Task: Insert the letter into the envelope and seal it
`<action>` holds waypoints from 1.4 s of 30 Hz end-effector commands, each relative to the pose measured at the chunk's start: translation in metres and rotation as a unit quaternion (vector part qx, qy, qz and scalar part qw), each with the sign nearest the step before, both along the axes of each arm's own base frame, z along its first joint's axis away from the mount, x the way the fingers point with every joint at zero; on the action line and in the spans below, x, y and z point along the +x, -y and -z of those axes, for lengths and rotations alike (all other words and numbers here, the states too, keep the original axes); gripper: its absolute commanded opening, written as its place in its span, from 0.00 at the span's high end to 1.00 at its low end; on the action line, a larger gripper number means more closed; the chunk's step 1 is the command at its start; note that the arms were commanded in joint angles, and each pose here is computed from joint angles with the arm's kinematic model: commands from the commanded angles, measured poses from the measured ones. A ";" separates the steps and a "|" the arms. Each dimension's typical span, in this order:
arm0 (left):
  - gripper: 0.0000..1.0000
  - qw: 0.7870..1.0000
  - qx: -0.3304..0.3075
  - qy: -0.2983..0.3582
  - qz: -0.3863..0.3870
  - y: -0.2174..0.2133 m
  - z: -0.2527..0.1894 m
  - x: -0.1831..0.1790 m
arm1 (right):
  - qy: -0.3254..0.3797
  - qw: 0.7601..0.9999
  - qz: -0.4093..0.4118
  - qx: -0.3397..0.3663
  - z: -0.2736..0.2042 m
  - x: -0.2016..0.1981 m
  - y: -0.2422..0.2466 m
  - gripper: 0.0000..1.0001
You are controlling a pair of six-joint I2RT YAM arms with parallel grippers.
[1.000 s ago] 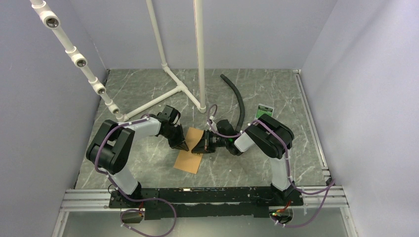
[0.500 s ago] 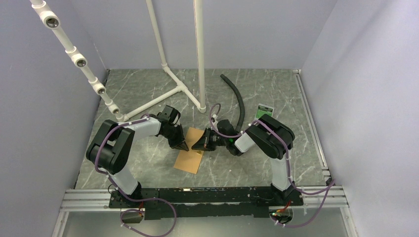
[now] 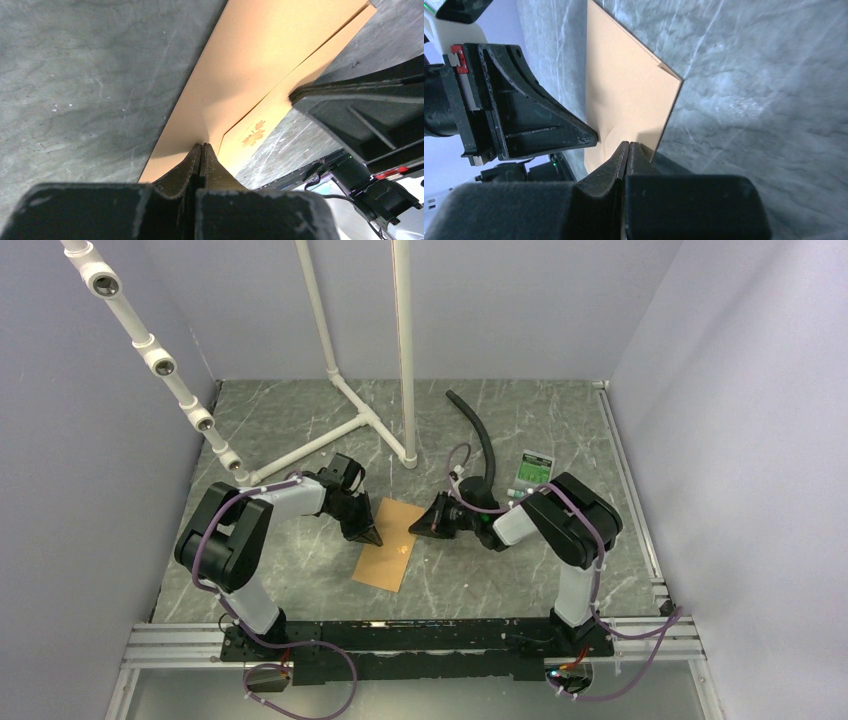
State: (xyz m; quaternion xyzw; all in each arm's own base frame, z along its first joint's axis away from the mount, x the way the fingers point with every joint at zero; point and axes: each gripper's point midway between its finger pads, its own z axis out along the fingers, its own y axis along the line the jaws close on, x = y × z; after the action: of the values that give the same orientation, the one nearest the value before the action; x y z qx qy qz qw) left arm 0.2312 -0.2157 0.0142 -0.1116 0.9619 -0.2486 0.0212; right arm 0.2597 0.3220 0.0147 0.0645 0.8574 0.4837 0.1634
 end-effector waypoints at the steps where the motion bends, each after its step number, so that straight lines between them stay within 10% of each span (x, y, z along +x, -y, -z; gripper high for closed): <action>1: 0.98 0.997 0.060 -0.048 0.017 -0.021 0.030 -0.029 | 0.007 0.995 0.020 -0.100 0.030 0.010 0.032 1.00; 16: 0.98 0.996 0.075 -0.050 0.012 -0.027 0.038 -0.030 | -0.005 0.991 -0.128 -0.033 0.029 -0.050 -0.044 1.00; 42: 0.98 0.996 0.081 -0.038 -0.006 -0.030 0.036 -0.028 | -0.021 0.973 -0.221 -0.054 0.045 -0.114 -0.019 1.00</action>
State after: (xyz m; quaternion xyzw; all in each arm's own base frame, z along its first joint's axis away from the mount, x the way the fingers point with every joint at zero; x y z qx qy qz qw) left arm 0.2308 -0.2161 0.0134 -0.1126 0.9615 -0.2500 0.0196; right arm 0.2017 0.3703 0.0154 -0.0926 0.8347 0.5279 0.1268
